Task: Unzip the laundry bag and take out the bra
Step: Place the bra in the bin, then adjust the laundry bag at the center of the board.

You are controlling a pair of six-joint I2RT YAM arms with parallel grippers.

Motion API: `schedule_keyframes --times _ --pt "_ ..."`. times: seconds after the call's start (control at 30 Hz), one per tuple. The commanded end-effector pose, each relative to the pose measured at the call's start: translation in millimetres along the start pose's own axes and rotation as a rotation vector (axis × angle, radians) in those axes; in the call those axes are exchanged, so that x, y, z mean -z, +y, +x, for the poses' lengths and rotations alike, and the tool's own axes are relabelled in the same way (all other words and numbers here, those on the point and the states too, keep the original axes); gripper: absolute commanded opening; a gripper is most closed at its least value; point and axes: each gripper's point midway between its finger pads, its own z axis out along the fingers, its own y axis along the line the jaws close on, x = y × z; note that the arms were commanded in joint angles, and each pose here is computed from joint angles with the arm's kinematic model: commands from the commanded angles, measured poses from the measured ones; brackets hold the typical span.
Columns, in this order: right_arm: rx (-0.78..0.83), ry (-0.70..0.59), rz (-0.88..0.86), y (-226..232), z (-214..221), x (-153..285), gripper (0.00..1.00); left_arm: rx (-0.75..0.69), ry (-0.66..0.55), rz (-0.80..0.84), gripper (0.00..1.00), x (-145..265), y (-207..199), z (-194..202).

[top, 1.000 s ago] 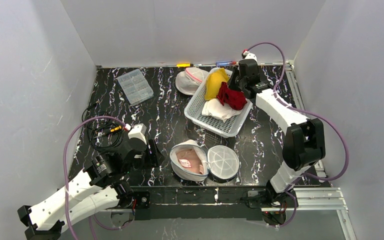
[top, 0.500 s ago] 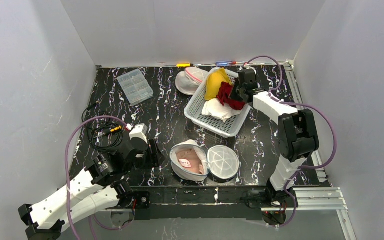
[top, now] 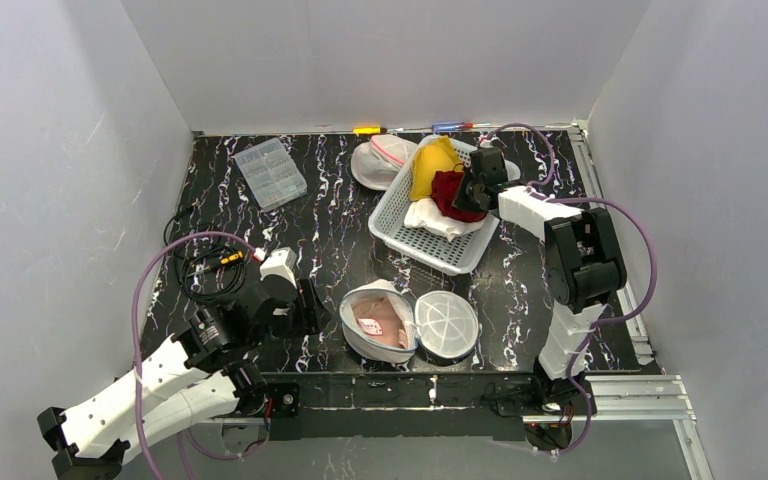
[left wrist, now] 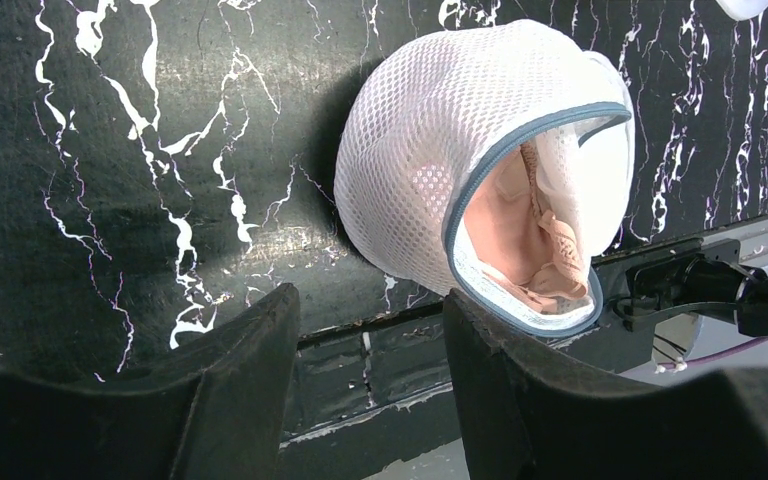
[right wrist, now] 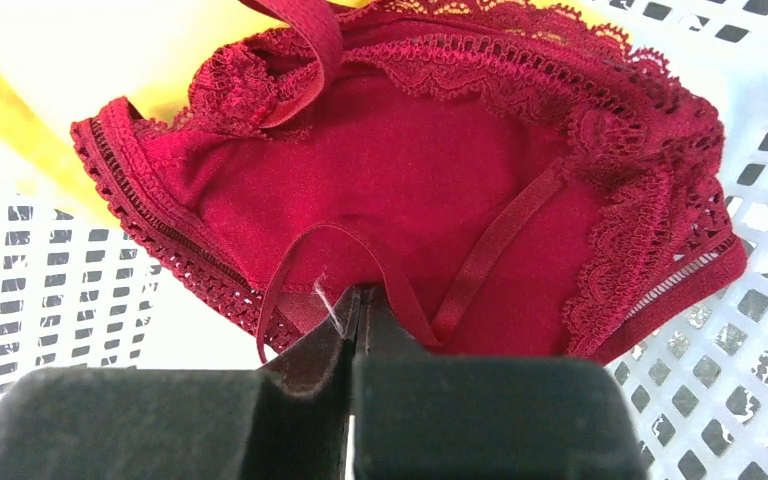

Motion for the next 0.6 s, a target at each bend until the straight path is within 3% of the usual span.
schedule_keyframes --times 0.0,0.07,0.33,0.47,0.57 --pt "-0.002 -0.055 -0.039 15.5 -19.4 16.6 0.06 -0.003 0.006 -0.012 0.52 -1.6 3.3 2.4" --pt "-0.003 -0.093 -0.046 21.7 -33.7 30.9 0.08 -0.005 -0.001 -0.007 0.52 0.0 2.9 1.1" --pt "0.043 -0.240 -0.084 54.4 -80.4 111.8 0.44 -0.015 -0.038 -0.007 0.53 8.3 4.8 -7.6" --pt "0.150 -0.319 -0.125 88.3 -77.4 167.9 0.58 -0.029 -0.059 -0.003 0.55 11.7 1.9 -14.7" --pt "0.293 -0.357 -0.187 127.9 -45.9 210.0 0.62 -0.033 -0.072 -0.002 0.57 12.9 -2.6 -21.2"
